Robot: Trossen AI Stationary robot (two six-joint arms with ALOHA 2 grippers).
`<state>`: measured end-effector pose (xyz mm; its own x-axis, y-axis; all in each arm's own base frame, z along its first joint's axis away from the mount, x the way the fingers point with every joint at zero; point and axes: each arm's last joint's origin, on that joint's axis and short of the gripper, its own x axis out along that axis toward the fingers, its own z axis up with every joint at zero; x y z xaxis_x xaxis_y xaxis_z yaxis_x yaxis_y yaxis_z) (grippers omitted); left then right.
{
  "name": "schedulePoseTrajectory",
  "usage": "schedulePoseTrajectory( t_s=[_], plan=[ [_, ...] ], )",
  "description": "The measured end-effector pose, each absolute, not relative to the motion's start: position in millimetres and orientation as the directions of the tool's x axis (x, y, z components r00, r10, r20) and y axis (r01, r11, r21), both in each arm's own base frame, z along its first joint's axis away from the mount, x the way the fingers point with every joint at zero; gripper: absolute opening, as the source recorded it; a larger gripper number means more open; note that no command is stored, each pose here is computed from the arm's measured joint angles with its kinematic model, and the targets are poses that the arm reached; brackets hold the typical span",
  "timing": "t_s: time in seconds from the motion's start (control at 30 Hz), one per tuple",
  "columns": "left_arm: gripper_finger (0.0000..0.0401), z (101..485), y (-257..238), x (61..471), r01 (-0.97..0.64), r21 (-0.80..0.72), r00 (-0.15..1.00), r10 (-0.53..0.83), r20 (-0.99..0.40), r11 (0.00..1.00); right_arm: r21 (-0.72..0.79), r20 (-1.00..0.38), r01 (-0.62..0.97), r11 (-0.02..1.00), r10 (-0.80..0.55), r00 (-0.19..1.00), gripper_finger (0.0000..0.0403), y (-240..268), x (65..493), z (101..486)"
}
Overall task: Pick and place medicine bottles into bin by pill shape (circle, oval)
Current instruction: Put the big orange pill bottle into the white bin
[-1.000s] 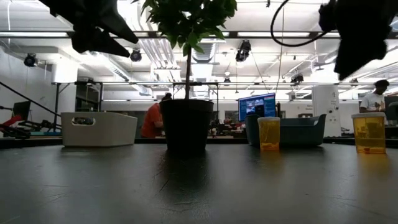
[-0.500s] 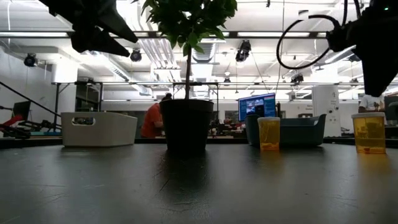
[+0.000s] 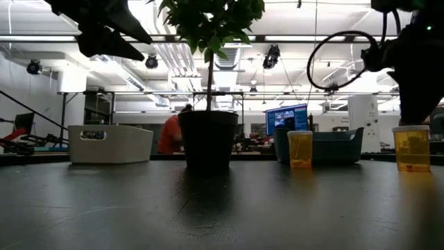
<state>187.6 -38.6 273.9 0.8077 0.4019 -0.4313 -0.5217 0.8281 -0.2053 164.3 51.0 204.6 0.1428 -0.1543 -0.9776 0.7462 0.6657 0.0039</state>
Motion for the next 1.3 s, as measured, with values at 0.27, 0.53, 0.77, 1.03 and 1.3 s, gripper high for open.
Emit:
schedulePoseTrajectory(
  t_s=[0.27, 0.53, 0.77, 1.03, 1.3],
  plan=[
    [0.0265, 274.0, -38.7, 187.9, -0.521, -0.207, 0.809, 0.401, -0.430, 0.828, -0.064, -0.978, 0.750, 0.658, -0.192, 0.085, 0.0303, 51.7, 168.0, 185.5],
    [0.0265, 272.8, -45.3, 188.2, -0.496, -0.210, 0.821, 0.375, -0.431, 0.843, -0.058, -0.977, 0.728, 0.683, -0.189, 0.099, 0.0242, 53.9, 174.6, 180.5],
    [0.0265, 271.1, -58.2, 186.1, -0.439, -0.222, 0.847, 0.319, -0.425, 0.871, -0.047, -0.976, 0.728, 0.684, -0.185, 0.111, 0.0200, 53.7, 173.9, 183.0],
    [0.0265, 258.6, -83.1, 191.3, -0.363, -0.212, 0.860, 0.239, -0.450, 0.907, 0.084, -0.955, 0.667, 0.740, -0.131, 0.265, 0.0203, 60.2, 192.3, 197.0],
    [0.0265, 239.0, -109.1, 204.5, -0.291, -0.187, 0.858, 0.169, -0.485, 0.938, 0.249, -0.857, 0.486, 0.838, -0.043, 0.513, 0.0204, 75.3, 235.5, 209.4]
  ],
)
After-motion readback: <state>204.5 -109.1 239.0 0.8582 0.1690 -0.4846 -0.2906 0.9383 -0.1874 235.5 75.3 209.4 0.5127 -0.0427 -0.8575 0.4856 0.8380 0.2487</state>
